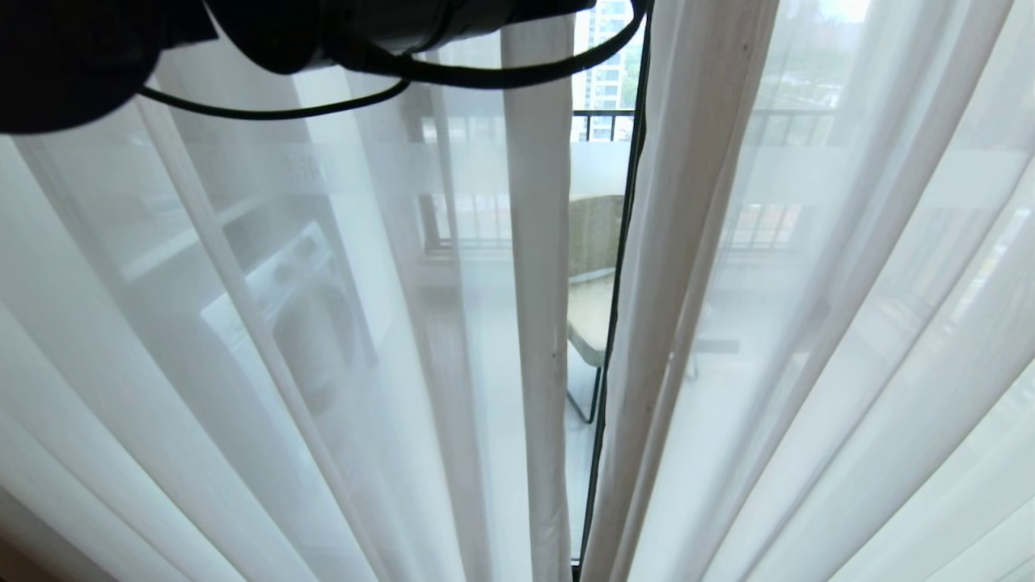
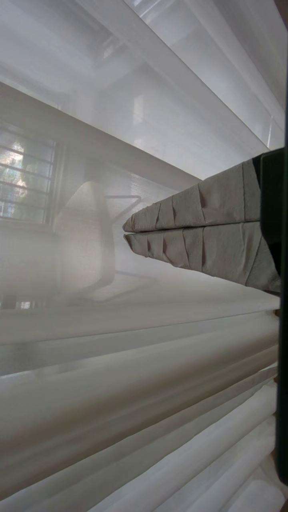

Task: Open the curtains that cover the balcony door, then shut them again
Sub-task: Pull the inner curtains open on both sides

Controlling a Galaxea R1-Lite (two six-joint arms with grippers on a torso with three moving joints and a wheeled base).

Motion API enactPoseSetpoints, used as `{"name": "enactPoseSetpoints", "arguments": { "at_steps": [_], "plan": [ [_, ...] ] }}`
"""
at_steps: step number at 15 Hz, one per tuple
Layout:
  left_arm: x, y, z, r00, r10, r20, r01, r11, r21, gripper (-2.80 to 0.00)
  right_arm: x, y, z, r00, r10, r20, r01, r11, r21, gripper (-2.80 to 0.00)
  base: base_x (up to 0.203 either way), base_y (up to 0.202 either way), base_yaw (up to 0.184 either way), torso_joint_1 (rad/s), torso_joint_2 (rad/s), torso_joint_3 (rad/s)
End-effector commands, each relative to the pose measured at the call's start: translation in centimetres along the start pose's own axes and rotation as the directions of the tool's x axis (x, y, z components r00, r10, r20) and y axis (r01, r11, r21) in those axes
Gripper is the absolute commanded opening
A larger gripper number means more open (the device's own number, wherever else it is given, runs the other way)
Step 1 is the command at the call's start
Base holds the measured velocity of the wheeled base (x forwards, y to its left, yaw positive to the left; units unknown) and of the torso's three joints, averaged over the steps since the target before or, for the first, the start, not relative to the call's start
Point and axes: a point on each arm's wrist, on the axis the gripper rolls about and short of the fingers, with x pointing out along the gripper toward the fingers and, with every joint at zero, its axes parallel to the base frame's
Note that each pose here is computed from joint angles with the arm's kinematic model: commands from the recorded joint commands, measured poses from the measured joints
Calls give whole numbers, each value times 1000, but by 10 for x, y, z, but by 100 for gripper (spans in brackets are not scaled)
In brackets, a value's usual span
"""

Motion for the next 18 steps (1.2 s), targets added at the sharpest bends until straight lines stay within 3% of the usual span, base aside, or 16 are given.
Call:
{"name": "enactPoseSetpoints", "arguments": {
  "at_steps": [1, 8, 14, 18],
  "plan": [
    [-1, 3, 2, 1000, 10, 6, -10, 1000, 0, -280, 0, 0, 0, 1000, 2, -1, -2, 1000, 0, -280, 0, 0, 0, 0, 0, 0],
    [-8, 29, 13, 992, 124, 33, -124, 992, 3, -280, 0, 0, 0, 1000, 2, 0, -2, 1000, 0, -280, 0, 0, 0, 0, 0, 0],
    [-32, 61, 21, 978, 207, 31, -208, 978, 22, -280, 0, 0, 0, 1000, 1, 0, -1, 1000, 0, -280, 0, 0, 0, 0, 0, 0],
    [-38, 80, 27, 963, 266, 51, -270, 959, 83, -280, 0, 0, 0, 1000, 1, 0, -1, 1000, 0, -280, 0, 0, 0, 0, 0, 0]
  ]
}}
